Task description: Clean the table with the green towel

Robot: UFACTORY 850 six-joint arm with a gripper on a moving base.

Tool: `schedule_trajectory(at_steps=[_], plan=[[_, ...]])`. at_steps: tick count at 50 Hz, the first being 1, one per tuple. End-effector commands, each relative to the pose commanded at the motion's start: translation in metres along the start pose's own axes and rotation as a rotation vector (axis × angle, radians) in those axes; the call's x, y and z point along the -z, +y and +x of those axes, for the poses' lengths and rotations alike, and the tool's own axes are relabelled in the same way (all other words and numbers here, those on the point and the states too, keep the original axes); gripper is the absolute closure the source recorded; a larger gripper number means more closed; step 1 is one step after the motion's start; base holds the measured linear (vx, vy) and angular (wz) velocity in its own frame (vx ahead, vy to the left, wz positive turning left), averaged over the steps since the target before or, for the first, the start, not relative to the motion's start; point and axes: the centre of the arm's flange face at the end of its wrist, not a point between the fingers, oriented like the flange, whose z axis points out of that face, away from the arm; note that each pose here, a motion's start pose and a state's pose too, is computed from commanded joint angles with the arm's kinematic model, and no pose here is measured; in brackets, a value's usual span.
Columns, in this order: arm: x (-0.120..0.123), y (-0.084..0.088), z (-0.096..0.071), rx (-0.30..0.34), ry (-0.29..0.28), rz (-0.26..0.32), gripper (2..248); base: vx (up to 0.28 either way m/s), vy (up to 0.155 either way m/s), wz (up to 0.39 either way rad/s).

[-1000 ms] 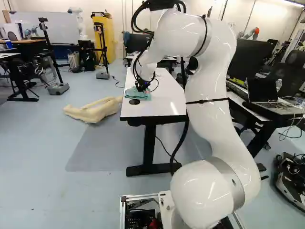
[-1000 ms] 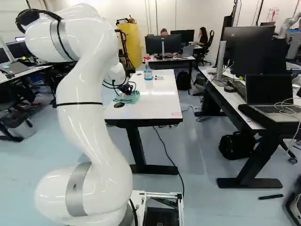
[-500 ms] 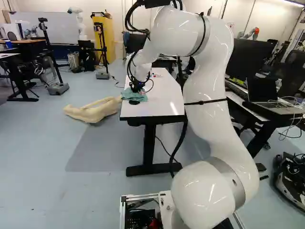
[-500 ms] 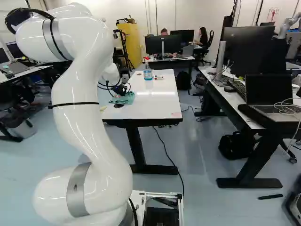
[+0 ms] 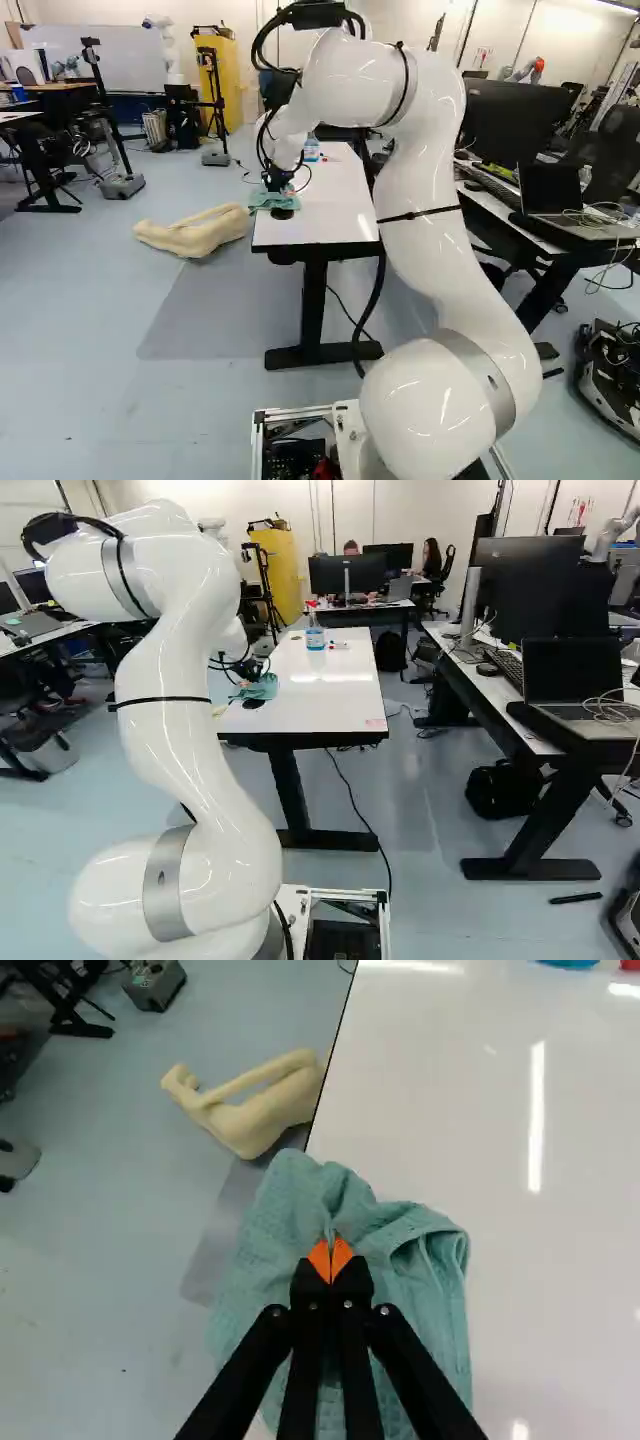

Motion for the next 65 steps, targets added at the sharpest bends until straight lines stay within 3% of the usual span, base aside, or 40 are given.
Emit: schedule_trajectory(at_steps=[13, 28, 65], plan=[[-0.011, 0.01, 0.012, -0.012, 0.017, -0.008, 229, 0.0, 0.0, 0.0], [-0.003, 0.009, 0.016, -0.011, 0.027, -0.007, 229, 0.0, 0.0, 0.0], [0.082, -0.004, -0.005, 0.004, 0.039, 0.008, 229, 0.0, 0.0, 0.0]])
